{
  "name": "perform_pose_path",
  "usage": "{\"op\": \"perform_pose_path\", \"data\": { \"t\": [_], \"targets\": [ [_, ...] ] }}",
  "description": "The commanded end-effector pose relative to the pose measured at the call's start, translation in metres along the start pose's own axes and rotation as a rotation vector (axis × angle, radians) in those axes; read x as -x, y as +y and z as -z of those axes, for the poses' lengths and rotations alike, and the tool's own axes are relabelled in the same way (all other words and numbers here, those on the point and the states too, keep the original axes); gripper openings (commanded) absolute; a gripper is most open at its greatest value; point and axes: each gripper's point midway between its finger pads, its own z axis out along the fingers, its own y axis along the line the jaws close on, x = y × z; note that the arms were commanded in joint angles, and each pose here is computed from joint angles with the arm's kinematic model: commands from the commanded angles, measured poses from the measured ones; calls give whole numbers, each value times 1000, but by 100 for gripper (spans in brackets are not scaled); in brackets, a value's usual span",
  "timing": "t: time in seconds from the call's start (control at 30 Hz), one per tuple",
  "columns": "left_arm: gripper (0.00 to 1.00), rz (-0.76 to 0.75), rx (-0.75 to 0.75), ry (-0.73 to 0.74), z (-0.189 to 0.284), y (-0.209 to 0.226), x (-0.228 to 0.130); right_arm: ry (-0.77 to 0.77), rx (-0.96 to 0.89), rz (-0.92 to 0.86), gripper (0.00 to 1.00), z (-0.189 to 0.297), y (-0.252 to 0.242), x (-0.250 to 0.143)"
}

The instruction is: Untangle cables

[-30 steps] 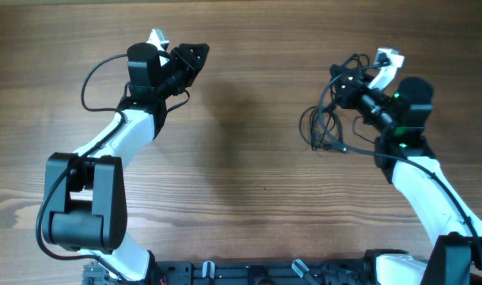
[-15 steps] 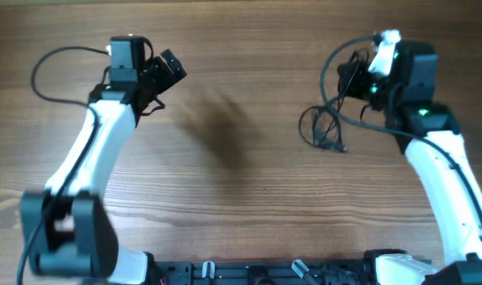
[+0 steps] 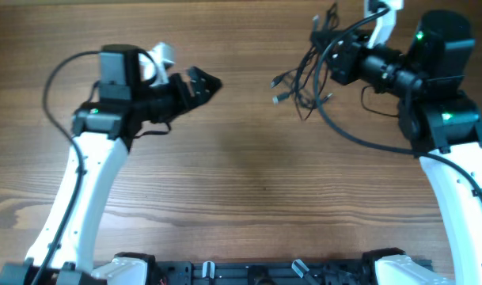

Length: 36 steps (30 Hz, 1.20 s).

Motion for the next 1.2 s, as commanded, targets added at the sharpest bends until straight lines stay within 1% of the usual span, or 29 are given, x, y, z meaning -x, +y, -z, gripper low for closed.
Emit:
{"op": "perform_pose_path", "data": {
  "t": [0.0, 0.07, 0.1, 0.17, 0.23, 0.3, 0.37, 0.4, 0.43, 0.47, 0.5, 0.53, 0.57, 0.6, 0.7, 0.77, 0.8, 0.87, 0.93, 0.97, 1.03, 1.17],
  "targets": [
    [100, 92, -54, 131, -37, -14, -27, 0, 96, 72, 5, 4, 40, 2],
    [100, 235, 6, 153, -61, -6, -34, 10, 123, 83, 5, 3, 52, -3],
    [100, 283, 20, 165, -68, -3, -37, 12, 131, 89, 5, 3, 56, -4],
    [100, 446, 61, 219, -91, 4, -52, 9, 150, 126, 5, 5, 66, -5],
    [100, 536, 91, 257, -110, 8, -64, 3, 153, 131, 5, 9, 70, -4],
    [100, 558, 72, 280, -131, 3, -70, -1, 155, 134, 5, 16, 74, -4],
    [100, 522, 10, 274, -149, -9, -67, 3, 153, 134, 5, 21, 77, -6],
    [98, 511, -11, 267, -154, -14, -66, 6, 153, 138, 5, 23, 78, -8],
    [85, 490, -45, 257, -161, -20, -63, 9, 148, 147, 5, 25, 79, -9],
    [65, 470, -66, 249, -165, -25, -61, 11, 137, 160, 5, 27, 78, -10],
    [35, 464, -69, 242, -167, -25, -61, 11, 114, 166, 5, 28, 74, -11],
    [11, 458, -57, 233, -168, -23, -60, 13, 48, 164, 5, 27, 62, -13],
    [4, 441, -58, 231, -168, -22, -60, 15, -18, 147, 4, 28, 50, -14],
    [4, 407, -62, 232, -168, -22, -60, 20, -99, 129, 5, 28, 35, -17],
    [4, 265, -118, 257, -159, -22, -56, 37, -473, 72, 4, 48, -30, -28],
    [4, 230, -167, 262, -146, -23, -45, 33, -768, -11, 4, 77, -75, -38],
    [4, 225, -197, 254, -135, -23, -35, 31, -949, -71, 4, 100, -99, -47],
    [4, 235, -251, 224, -110, -24, -13, 46, -1214, -158, 4, 136, -131, -66],
    [4, 190, -322, 196, -81, -27, 6, 87, -1349, -208, 4, 151, -152, -81],
    [4, 189, -359, 191, -67, -29, 13, 120, -1380, -228, 4, 150, -162, -90],
    [4, 184, -423, 186, -40, -32, 23, 189, -1408, -262, 4, 143, -181, -108],
    [4, 172, -515, 164, 7, -32, 40, 385, -1384, -348, 4, 113, -212, -152]
  ]
}}
